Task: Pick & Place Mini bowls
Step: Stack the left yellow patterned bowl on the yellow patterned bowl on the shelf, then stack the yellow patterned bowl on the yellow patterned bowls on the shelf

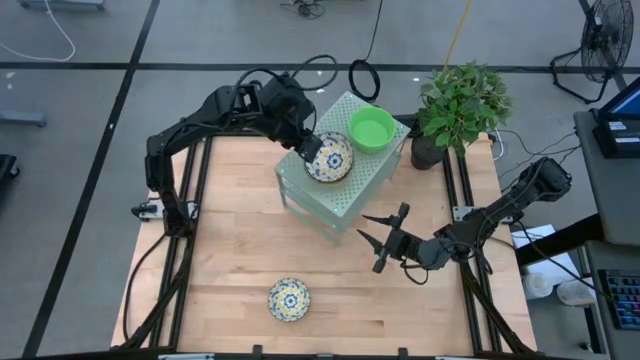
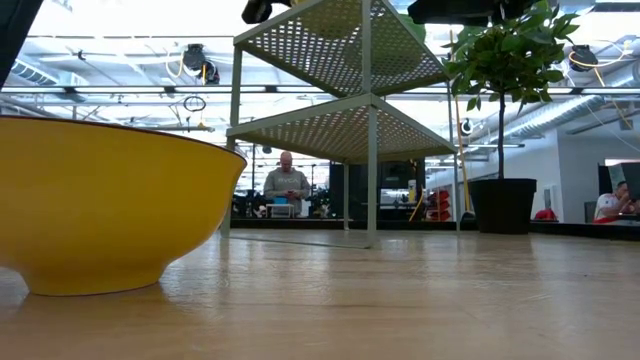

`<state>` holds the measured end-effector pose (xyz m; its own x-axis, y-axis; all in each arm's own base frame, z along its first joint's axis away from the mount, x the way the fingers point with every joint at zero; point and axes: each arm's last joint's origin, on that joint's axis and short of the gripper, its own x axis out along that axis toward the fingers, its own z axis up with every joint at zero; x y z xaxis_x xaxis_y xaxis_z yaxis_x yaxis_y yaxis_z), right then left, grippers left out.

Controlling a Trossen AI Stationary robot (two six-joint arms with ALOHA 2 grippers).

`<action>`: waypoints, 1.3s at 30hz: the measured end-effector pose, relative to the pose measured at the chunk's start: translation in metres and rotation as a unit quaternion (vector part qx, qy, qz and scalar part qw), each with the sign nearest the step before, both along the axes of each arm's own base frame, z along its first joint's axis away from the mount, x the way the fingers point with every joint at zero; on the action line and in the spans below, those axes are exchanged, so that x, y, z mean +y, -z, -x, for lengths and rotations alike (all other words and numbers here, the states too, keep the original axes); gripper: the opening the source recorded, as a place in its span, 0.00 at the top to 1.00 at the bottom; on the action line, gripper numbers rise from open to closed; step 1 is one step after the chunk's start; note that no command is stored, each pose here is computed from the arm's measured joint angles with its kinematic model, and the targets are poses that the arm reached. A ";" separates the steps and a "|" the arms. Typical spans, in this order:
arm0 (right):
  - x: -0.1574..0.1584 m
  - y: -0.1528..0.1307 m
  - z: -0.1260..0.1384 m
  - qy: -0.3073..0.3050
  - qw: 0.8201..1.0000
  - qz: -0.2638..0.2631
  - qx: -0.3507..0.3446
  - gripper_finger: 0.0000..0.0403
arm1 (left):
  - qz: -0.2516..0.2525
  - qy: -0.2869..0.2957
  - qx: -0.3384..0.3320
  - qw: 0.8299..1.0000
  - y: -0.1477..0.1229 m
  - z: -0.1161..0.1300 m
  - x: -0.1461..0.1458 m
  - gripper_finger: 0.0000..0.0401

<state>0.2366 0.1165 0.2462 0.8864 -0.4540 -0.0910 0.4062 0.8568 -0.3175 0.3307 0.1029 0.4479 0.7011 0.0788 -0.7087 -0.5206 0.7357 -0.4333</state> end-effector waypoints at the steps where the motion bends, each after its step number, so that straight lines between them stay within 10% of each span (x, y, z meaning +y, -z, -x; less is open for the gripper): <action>1: 0.000 0.000 0.000 0.000 1.000 0.000 0.000 0.59 | 0.002 0.003 -0.002 1.000 0.000 0.000 -0.001 0.96; 24: 0.000 0.000 0.000 0.000 1.000 0.001 0.001 0.59 | -0.010 0.013 -0.029 0.999 -0.012 0.008 -0.005 0.63; 39: 0.000 0.001 0.000 0.001 1.000 0.003 0.006 0.59 | -0.088 0.093 -0.137 0.982 -0.058 0.043 -0.036 0.63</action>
